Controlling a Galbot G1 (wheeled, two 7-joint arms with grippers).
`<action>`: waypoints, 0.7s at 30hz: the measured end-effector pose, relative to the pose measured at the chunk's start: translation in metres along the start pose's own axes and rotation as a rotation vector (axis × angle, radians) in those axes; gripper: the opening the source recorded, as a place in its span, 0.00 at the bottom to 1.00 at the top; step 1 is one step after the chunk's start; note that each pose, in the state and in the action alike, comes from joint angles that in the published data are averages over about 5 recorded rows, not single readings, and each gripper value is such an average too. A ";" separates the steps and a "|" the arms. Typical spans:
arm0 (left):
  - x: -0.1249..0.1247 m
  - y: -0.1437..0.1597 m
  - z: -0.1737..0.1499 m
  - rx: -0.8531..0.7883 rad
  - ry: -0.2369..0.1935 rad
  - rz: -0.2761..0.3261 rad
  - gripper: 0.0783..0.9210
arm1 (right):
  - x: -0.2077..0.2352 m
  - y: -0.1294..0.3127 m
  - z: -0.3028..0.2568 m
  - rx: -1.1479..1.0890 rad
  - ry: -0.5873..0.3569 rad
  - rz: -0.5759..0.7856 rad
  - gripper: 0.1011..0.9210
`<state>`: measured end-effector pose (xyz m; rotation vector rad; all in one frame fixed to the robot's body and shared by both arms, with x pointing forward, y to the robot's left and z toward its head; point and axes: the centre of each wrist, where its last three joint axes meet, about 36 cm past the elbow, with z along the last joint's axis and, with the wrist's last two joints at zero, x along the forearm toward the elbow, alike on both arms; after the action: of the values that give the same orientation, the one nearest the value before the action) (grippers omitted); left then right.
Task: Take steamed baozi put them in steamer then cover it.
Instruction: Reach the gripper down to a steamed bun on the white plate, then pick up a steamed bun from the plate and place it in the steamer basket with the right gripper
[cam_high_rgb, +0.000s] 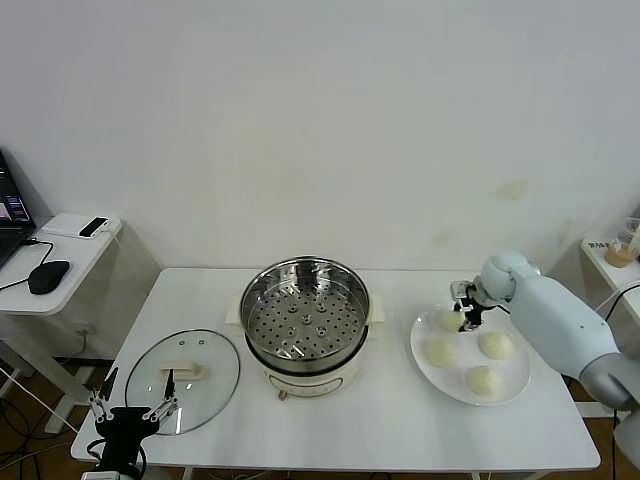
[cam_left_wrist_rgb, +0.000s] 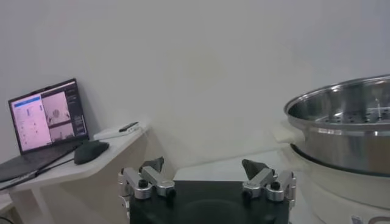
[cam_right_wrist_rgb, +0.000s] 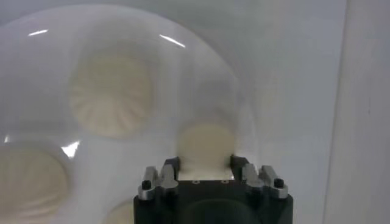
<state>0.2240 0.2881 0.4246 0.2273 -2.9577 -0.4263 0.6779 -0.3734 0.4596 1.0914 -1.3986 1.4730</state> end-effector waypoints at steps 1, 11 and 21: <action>0.000 0.000 0.000 -0.001 0.000 0.000 0.88 | 0.003 -0.001 0.001 0.002 -0.002 0.002 0.42; -0.002 0.000 0.000 -0.004 0.000 0.012 0.88 | 0.066 -0.021 0.005 0.033 -0.051 0.058 0.43; -0.009 0.000 0.005 0.007 0.027 0.042 0.88 | 0.170 -0.054 -0.035 0.153 -0.172 0.162 0.44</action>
<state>0.2318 0.2908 0.4185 0.1692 -2.9324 -0.4049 0.6772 -0.3364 0.6377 1.2494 -1.5437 1.6560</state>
